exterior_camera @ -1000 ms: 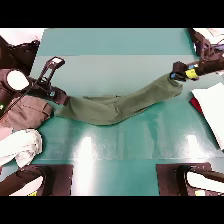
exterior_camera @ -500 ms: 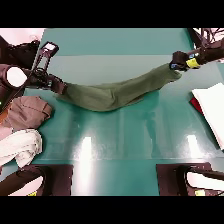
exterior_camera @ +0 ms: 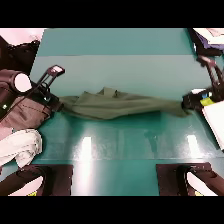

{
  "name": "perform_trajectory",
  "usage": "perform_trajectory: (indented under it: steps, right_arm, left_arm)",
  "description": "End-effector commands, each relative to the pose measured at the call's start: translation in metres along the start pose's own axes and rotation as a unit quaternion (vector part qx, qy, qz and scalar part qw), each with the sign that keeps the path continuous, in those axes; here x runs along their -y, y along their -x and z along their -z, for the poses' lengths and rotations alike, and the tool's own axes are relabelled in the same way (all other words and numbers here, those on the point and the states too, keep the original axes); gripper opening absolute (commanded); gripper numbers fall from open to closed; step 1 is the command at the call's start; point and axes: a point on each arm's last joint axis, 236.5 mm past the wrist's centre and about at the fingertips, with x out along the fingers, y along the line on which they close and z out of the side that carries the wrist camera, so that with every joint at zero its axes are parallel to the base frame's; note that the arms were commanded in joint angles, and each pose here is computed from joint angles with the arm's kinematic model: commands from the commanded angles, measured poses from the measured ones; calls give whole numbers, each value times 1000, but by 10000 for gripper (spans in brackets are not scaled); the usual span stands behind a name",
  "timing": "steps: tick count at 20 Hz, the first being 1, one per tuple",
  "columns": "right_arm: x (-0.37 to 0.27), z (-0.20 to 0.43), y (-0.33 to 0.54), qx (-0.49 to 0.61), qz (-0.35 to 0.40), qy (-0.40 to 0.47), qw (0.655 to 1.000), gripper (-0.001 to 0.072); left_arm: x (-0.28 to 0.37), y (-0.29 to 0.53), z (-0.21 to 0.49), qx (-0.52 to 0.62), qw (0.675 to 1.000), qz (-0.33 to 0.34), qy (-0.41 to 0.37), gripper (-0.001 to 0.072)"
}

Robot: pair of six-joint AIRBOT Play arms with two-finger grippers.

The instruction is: Fold the shirts.

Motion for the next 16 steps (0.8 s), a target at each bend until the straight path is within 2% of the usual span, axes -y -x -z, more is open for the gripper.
perform_trajectory:
  steps: [1, 2, 3, 10, 14, 16]
  right_arm:
    - [2, 49, -7, -11, 8, -1, 1000, 15]
    - [2, 57, -8, -7, 8, -1, 1000, 15]
    - [1, 65, -8, -3, 8, 0, 1000, 15]
    - [-1, 96, -6, 27, 9, -12, 1000, 16]
    - [-3, 97, -5, 33, 7, -11, 999, 15]
    - [-2, 98, -10, 18, 6, -14, 1000, 15]
  left_arm:
    - [19, -11, 26, -47, 998, 39, 8, 493]
    - [22, -10, 24, -43, 998, 45, 10, 700]
    - [22, -11, 22, -40, 998, 44, 9, 670]
    - [15, 4, -16, 32, 999, 33, 17, 669]
    - [-26, 3, -38, 90, 985, 13, 147, 669]
    - [-19, -1, -47, 107, 973, 79, 186, 669]
